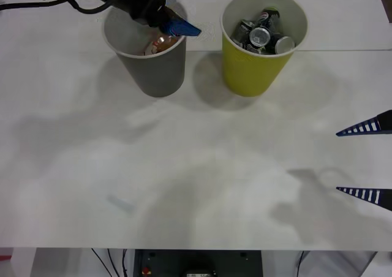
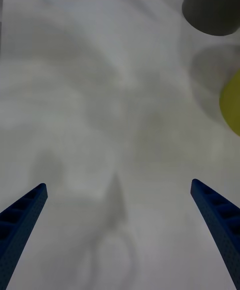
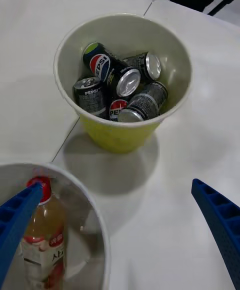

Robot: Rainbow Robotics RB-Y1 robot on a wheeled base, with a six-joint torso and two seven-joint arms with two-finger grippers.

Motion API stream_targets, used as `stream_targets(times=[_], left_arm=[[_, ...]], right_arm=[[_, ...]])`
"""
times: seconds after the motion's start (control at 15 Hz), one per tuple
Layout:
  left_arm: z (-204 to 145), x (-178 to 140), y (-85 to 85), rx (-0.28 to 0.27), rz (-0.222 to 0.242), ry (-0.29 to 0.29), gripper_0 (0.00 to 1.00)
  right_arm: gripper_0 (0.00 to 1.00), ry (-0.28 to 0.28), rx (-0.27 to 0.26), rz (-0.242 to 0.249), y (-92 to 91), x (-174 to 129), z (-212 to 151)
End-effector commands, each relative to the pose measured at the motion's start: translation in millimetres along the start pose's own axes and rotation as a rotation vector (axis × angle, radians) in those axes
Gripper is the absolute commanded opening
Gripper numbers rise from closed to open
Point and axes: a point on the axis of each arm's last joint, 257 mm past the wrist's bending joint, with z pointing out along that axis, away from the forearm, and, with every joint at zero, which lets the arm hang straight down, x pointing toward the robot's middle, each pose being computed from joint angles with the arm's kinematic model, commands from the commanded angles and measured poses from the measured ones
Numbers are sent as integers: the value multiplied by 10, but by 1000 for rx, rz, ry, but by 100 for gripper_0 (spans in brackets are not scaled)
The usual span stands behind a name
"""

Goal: Put the can into the green bin and the plastic bottle into the gray bin

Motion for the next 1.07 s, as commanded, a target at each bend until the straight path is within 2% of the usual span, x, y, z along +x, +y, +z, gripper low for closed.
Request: stream_targets(times=[0.07, 0.47, 0.67, 0.87, 1.07], left_arm=[[-271, 332, -93, -1, 26, 7, 100], [-735, 1067, -239, -10, 84, -37, 100], [-906, 1470, -342, -18, 166, -8, 100], [-1050, 1894, -535, -20, 244, 15, 100], [-1225, 2279, -756, 14, 344, 87, 100]], right_arm=[[100, 0, 0, 0, 0, 0, 0], [100, 0, 0, 0, 0, 0, 0], [100, 0, 0, 0, 0, 0, 0], [100, 0, 0, 0, 0, 0, 0], [100, 0, 0, 0, 0, 0, 0]])
